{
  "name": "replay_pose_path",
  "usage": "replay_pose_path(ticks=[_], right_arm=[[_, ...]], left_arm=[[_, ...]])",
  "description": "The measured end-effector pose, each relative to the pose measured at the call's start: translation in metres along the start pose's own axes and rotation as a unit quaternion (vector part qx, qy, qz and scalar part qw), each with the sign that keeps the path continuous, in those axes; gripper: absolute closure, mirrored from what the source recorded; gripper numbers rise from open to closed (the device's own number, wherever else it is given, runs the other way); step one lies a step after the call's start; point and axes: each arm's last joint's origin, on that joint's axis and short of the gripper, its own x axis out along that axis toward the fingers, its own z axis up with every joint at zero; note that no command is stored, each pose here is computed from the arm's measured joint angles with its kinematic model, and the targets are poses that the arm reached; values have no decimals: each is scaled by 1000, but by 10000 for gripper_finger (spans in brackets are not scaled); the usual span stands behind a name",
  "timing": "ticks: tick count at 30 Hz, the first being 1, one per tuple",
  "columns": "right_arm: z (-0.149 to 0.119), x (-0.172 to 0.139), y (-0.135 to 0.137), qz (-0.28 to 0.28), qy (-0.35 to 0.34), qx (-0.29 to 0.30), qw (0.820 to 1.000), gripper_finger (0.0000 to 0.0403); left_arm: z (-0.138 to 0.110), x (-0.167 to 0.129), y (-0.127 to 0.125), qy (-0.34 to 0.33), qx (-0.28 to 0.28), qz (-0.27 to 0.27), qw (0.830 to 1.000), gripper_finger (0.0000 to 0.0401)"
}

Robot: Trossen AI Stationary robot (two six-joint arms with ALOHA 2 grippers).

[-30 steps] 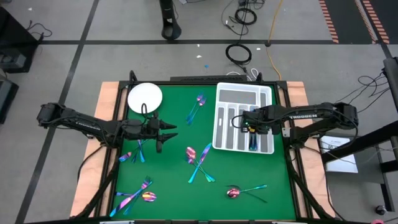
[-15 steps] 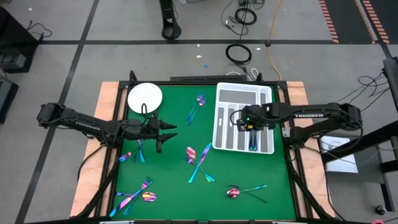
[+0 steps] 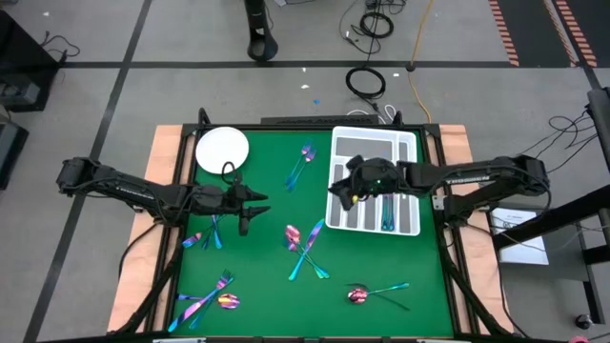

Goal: Sort silverware
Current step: Put the blue knife into the white cutlery tray

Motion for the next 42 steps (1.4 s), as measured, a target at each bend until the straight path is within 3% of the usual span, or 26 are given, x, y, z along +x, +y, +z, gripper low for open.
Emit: replay_pose_path(ticks=[6,11,20,25,31,36,42], right_arm=[[-16,23,18,66,8,-83,994,289],[-35,38,26,92,30,-180,979,289],[-56,57,59,138,30,-336,931,289],[-62,75,88,148,53,-418,895,289],[-57,109,119,149,68,-448,879,289],[-56,137,137,186,69,-471,860,289],[-58,152,136,175,80,-482,855,289]], left_arm=[[-1,-5,-1,10,4,-5,1000,239],[5,-13,-3,-12,6,-15,1000,239],[7,-22,-1,-15,-1,-16,1000,239],[7,-23,-1,-13,-25,-16,999,239],[2,-24,-4,11,-32,-23,999,239],[-6,-26,-2,48,-58,-2,997,239],[-12,-33,0,84,-115,11,990,239]])
